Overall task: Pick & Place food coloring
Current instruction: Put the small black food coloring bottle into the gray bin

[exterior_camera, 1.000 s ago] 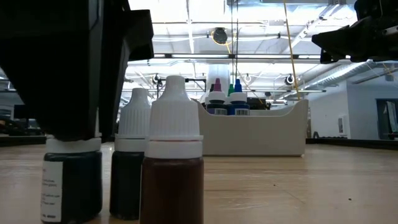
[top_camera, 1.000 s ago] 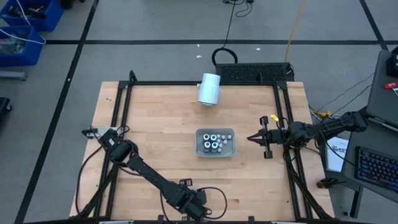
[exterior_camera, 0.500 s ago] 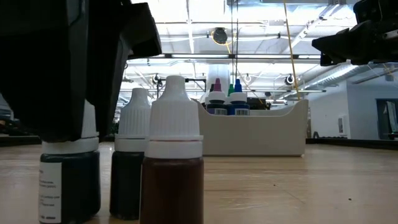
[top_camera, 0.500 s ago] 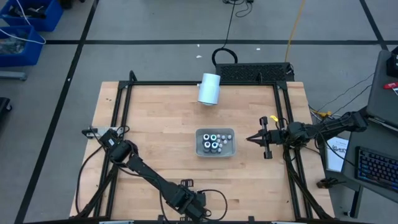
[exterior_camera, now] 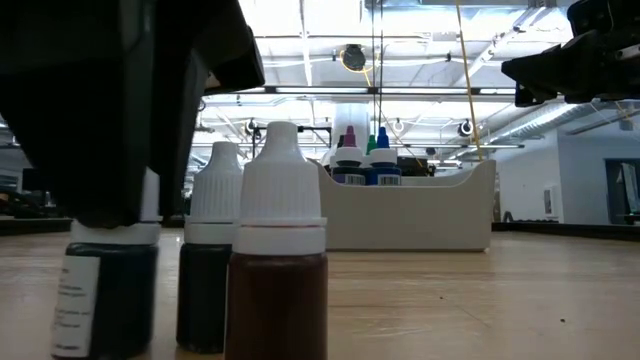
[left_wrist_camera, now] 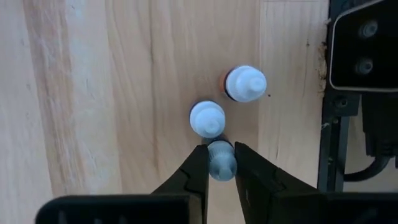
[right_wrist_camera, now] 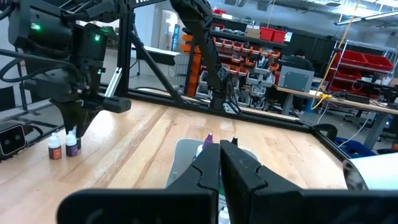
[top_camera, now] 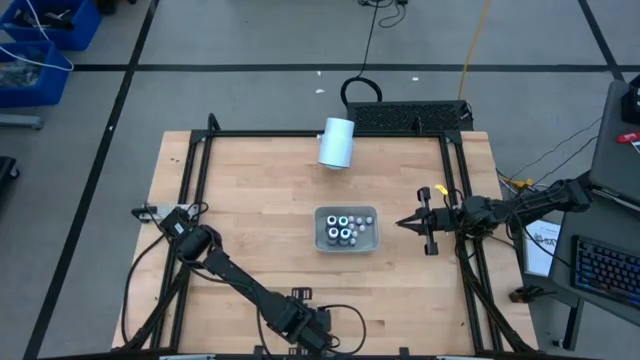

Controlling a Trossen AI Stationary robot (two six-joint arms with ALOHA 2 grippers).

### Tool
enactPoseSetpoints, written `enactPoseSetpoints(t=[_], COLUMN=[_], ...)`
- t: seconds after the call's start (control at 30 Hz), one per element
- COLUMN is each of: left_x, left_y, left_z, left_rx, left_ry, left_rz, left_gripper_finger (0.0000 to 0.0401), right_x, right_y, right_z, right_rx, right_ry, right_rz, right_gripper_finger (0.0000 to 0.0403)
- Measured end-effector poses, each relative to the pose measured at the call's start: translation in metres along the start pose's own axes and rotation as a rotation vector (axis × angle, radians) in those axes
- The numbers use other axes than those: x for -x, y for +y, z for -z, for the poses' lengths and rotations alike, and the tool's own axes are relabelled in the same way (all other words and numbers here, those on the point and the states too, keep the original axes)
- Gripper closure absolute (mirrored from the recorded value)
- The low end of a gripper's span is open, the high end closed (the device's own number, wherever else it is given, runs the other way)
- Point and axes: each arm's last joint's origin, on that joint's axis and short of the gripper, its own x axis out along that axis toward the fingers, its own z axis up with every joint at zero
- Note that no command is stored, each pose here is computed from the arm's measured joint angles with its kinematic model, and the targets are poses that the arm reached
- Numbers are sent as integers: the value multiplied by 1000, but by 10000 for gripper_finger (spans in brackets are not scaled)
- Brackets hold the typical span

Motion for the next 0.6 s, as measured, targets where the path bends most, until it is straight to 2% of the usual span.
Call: enactPoseSetpoints(t=[0.17, 0.33, 0.5, 0.6], left_x=[7, 42, 92, 113], left_y=[3, 14, 49, 75], left_z=[3, 2, -10, -19], left_rx=[-38, -19, 107, 126], left_ry=[48, 22, -93, -166], left_rz=[11, 18, -26, -66], left_gripper_finger=[346, 346, 346, 346], right_x=[0, 0, 0, 0], right_y=[0, 0, 0, 0], right_z=[0, 0, 0, 0], right_rx=[0, 1, 1, 1], right_ry=[0, -1, -1, 0], right_rz=[0, 0, 0, 0], right_gripper_finger=[399, 399, 399, 399])
